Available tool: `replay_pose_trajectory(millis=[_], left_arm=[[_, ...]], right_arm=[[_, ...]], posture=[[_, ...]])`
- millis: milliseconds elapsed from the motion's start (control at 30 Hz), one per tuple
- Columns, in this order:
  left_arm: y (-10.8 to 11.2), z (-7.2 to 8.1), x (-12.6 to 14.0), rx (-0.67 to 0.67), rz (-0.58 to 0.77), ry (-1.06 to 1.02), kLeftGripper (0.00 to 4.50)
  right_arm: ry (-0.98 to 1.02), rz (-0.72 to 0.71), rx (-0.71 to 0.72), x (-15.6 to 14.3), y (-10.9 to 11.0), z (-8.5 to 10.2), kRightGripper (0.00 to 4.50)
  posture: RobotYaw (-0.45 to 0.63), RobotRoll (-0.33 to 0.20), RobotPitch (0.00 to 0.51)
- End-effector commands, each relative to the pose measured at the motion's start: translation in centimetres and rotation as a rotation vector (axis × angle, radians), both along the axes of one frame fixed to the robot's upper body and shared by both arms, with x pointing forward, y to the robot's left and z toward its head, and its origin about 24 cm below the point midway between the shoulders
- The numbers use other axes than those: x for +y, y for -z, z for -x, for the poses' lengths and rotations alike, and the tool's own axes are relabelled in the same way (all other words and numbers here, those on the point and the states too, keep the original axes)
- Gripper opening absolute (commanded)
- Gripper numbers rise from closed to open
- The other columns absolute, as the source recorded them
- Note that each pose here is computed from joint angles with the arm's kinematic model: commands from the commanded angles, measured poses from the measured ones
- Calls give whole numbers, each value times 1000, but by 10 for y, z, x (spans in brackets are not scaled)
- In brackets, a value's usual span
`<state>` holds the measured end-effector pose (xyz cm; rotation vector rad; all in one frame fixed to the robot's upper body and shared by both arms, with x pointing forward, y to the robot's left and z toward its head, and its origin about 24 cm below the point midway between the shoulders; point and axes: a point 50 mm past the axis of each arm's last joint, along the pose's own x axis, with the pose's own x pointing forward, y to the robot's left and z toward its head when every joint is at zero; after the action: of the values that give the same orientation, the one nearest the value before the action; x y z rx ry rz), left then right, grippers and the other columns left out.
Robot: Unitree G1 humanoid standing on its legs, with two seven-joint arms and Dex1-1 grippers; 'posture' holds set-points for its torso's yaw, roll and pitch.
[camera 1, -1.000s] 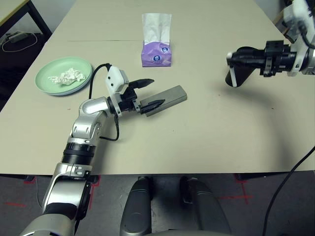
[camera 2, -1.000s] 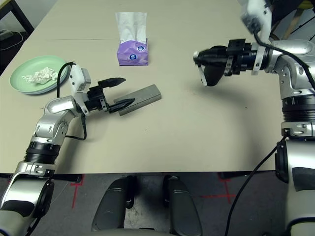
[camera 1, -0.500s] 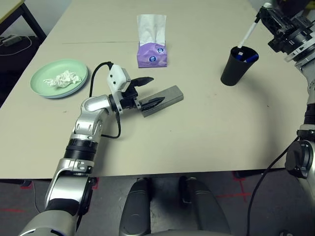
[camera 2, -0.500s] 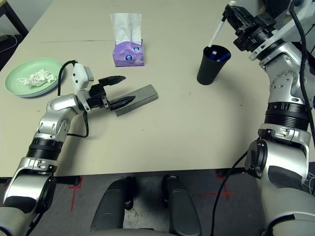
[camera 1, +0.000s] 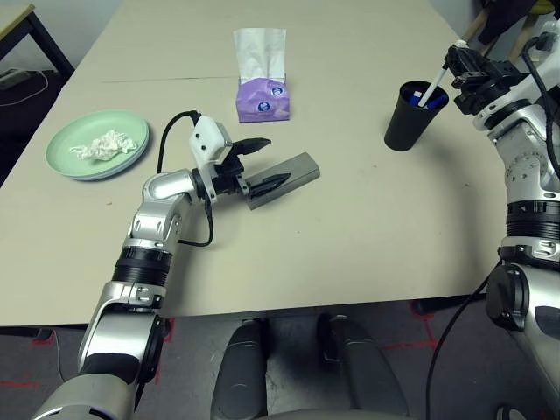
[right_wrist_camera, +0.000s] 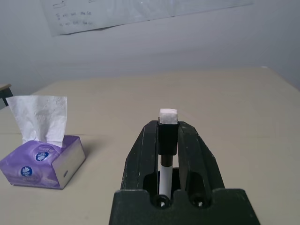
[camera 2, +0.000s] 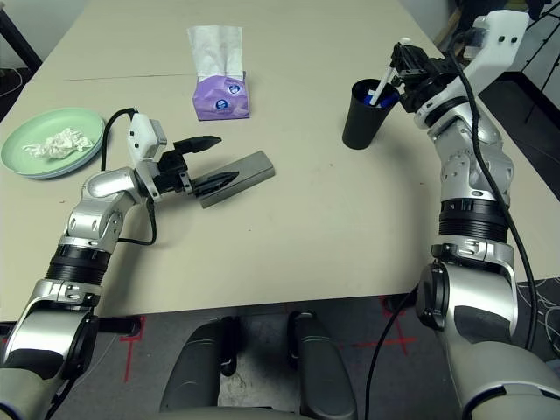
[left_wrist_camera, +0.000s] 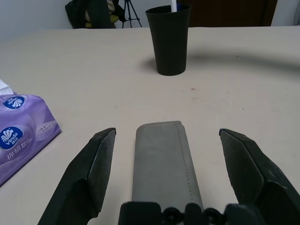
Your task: Organize and tidy the items on the table.
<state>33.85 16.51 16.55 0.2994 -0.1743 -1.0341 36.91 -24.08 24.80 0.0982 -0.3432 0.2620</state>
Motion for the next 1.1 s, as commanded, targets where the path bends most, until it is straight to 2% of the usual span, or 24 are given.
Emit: replay_pose_trajectory(millis=[33,267,367,433,500,633,733,833,1000,1100], left_arm=[[1,2,0,0,-10,-8,4500],[-1,3,2,-8,3,-44,4500],[-4,5,1,-20,15,-41,4500],[-9,8,1,-41,44,-49,4500],[-15,10,7,-63,119,-126,4500],[-20,17,25,-135,249,-337,4500],[-23,17,37,-196,310,-494,4500],[-21,13,57,-250,303,-690,4500],[-9,12,95,-240,343,-1033,4500],[-3,15,109,-232,357,-1144,4500]], right_arm=[[26,17,41,-4,4,0,1882],[38,36,49,-6,7,1,4453],[9,58,7,0,7,5,4453],[-92,130,-79,11,11,16,4453],[-172,171,-115,17,23,29,4453],[-232,144,-53,16,51,49,4453],[-160,79,-46,15,67,57,4453],[-12,56,-19,16,87,60,4453],[241,39,28,11,105,52,4453],[320,5,40,9,108,48,4453]], posture=[[33,0,146],[47,0,141],[49,0,137],[42,0,134],[34,0,133],[35,0,139],[40,0,140],[40,0,141],[38,0,141],[47,0,138]])
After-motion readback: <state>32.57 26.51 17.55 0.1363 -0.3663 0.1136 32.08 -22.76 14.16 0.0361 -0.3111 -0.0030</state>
